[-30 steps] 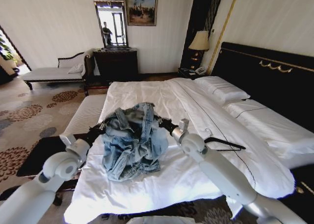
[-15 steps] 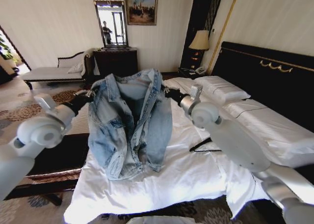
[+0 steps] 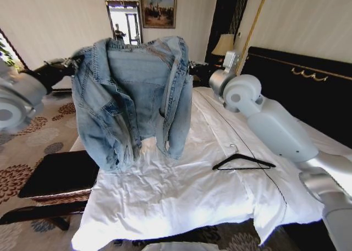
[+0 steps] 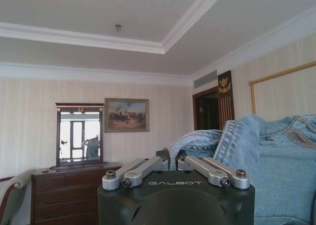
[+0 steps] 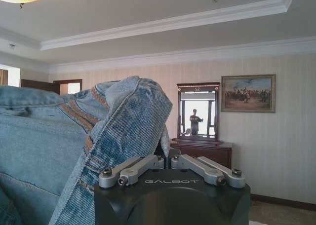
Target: Pick up the clothes from the bed and hang them on the clothes hanger.
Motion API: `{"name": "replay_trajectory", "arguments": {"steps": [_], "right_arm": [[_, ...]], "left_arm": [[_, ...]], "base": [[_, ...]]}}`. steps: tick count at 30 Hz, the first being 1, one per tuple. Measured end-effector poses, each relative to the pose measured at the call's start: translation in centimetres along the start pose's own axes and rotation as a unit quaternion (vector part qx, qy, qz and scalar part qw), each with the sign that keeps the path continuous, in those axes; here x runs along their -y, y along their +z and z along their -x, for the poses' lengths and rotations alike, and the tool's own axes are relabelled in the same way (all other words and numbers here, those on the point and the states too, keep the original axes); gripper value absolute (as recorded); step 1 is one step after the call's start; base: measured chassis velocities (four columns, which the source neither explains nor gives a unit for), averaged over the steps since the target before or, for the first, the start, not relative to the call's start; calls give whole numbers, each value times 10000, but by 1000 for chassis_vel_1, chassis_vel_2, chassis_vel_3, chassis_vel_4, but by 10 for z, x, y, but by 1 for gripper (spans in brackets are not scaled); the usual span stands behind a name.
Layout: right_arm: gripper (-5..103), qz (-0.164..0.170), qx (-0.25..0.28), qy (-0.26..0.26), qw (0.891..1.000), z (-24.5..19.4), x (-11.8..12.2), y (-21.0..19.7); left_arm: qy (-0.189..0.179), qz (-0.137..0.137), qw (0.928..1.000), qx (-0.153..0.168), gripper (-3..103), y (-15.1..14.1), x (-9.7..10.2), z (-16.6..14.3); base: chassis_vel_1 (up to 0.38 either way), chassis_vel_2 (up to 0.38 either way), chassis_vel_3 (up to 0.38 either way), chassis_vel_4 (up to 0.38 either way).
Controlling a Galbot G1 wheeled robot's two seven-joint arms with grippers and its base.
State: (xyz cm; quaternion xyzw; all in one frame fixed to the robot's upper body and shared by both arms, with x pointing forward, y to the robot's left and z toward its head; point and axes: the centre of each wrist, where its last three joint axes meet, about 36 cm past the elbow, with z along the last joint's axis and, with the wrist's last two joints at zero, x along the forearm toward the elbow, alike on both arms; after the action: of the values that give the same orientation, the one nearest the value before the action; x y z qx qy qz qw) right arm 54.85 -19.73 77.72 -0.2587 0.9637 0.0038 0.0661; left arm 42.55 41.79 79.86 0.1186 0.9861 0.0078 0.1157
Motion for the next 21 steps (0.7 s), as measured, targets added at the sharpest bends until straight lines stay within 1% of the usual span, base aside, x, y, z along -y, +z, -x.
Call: {"name": "replay_trajectory", "arguments": {"steps": [4, 6, 7, 9, 11, 12, 13, 14, 15, 16, 17, 18, 19, 20, 21], "right_arm": [[1, -69, -30, 22, 10000, 2, 1, 5], [1, -118, -111, 16, 9999, -4, 4, 17], [1, -118, -111, 16, 9999, -4, 4, 17], [1, -136, -155, 24, 9998, -12, 5, 23], [1, -175, -218, 0, 9996, -33, 5, 31], [1, -175, -218, 0, 9996, -33, 5, 31], [1, -211, -245, -47, 9995, -46, 3, 32], [1, -240, -256, -89, 9993, -59, 1, 31], [1, -257, -255, -153, 9992, -81, -3, 27], [1, -277, -228, -183, 9992, -107, -5, 17], [1, -277, -228, -183, 9992, -107, -5, 17], [1, -326, -226, -193, 9990, -129, -8, 9], [1, -398, -257, -168, 9987, -157, -13, 0], [1, -498, -415, -111, 9978, -196, -23, -15], [1, -498, -415, -111, 9978, -196, -23, -15]], "left_arm": [[6, 19, 10000, -12, 3, -5, 1, -1], [45, 35, 10000, -42, 3, -5, 10, -4], [45, 35, 10000, -42, 3, -5, 10, -4], [108, 49, 9999, -91, 3, -1, 21, -7], [268, -7, 9996, -128, 3, 5, 51, -16], [268, -7, 9996, -128, 3, 5, 51, -16], [402, -73, 9991, -130, 3, 7, 69, -23], [506, -144, 9985, -120, 3, 5, 81, -29], [700, -270, 9971, -106, 3, 1, 102, -41], [856, -354, 9957, -85, 3, -4, 116, -51], [856, -354, 9957, -85, 3, -4, 116, -51], [955, -436, 9944, -73, 3, -9, 126, -59], [1104, -578, 9922, -100, 3, -15, 137, -69], [1330, -898, 9867, -252, 3, -26, 153, -88], [1330, -898, 9867, -252, 3, -26, 153, -88]], "base": [[0, 0, 0, 0], [0, 0, 0, 0], [0, 0, 0, 0], [0, 0, 0, 0], [0, 0, 0, 0], [0, 0, 0, 0], [0, 0, 0, 0], [0, 0, 0, 0], [0, 0, 0, 0], [0, 0, 0, 0], [0, 0, 0, 0], [0, 0, 0, 0], [0, 0, 0, 0], [0, 0, 0, 0], [0, 0, 0, 0]]}}
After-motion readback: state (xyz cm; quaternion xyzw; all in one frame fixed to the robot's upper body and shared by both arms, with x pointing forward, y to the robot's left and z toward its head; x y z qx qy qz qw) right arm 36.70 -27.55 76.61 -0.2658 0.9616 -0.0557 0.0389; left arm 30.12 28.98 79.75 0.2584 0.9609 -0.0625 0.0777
